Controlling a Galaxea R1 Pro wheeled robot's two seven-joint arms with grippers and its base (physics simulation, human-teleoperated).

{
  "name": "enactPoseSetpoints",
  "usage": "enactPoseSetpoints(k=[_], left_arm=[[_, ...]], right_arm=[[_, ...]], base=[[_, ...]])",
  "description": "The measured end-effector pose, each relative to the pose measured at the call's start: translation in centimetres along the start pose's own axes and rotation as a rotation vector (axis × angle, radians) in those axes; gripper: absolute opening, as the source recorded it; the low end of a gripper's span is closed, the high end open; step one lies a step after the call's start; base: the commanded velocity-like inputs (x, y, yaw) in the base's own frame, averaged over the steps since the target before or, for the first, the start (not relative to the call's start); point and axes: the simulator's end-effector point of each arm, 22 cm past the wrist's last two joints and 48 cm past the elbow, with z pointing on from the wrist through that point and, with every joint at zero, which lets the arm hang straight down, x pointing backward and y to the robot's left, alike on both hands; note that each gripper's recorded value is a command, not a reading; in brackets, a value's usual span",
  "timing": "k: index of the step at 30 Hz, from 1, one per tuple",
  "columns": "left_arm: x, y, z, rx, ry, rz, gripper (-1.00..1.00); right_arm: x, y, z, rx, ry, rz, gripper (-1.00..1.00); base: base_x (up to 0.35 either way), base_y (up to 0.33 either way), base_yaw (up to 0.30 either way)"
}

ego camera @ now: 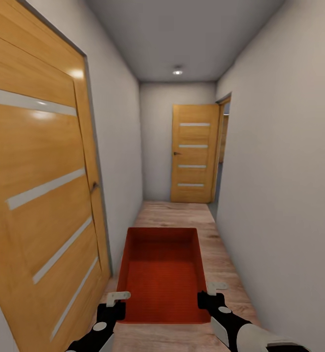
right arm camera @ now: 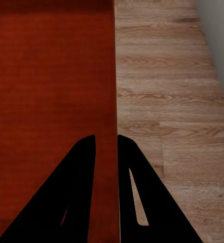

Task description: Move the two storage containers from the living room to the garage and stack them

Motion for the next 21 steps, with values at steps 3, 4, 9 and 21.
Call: enactPoseSetpoints(k=[3,4,9,21], left_arm=[[0.0,0.0,0.0,0.0,0.0,0.0,-1.0],[-0.01,0.0,0.0,0.0,0.0,0.0,-1.0],[0.0,-0.01,0.0,0.0,0.0,0.0,-1.0],[0.01,0.0,0.0,0.0,0.0,0.0,-1.0]], right_arm=[[0.01,0.0,0.0,0.0,0.0,0.0,-1.0],[-0.02,0.0,0.0,0.0,0.0,0.0,-1.0],[0.01,-0.02,0.0,0.0,0.0,0.0,-1.0],[0.0,0.0,0.0,0.0,0.0,0.0,-1.0]], base=[[0.322,0.0,-0.055],[0.322,0.0,-0.153],[0.321,0.0,-0.229],[0.322,0.0,-0.055]])
